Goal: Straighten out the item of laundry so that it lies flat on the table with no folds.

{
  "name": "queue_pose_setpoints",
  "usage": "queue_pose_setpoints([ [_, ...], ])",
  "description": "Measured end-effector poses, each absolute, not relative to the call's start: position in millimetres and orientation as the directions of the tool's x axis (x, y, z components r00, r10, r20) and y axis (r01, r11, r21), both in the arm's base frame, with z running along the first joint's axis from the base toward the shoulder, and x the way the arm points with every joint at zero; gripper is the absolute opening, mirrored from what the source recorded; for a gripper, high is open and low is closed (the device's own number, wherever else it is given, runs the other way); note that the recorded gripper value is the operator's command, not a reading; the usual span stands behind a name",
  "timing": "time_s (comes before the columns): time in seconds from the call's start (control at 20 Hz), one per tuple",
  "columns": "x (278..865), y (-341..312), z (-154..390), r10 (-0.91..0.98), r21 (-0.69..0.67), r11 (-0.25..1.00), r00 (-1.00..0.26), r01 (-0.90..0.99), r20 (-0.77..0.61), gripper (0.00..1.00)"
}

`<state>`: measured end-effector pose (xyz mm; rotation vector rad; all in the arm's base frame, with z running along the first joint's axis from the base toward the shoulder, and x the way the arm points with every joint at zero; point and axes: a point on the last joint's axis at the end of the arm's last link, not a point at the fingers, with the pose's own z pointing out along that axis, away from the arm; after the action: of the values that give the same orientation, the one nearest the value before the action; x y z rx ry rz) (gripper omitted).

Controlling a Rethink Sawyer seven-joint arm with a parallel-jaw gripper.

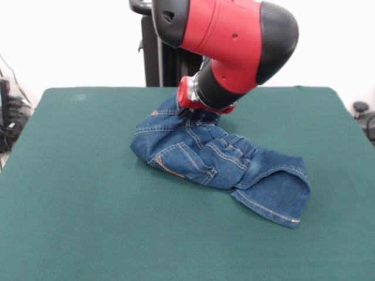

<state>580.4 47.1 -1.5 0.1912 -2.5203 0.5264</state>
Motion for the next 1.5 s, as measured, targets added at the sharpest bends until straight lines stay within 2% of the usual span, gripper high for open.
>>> queue_pose_setpoints([
  [1.0,588,44,16,-0.016,-0.326,0.919,-0.85,-0.219,0.527,0.0],
  [1.5,614,60,97,0.027,-0.26,0.958,-0.864,-0.122,0.502,0.0],
])
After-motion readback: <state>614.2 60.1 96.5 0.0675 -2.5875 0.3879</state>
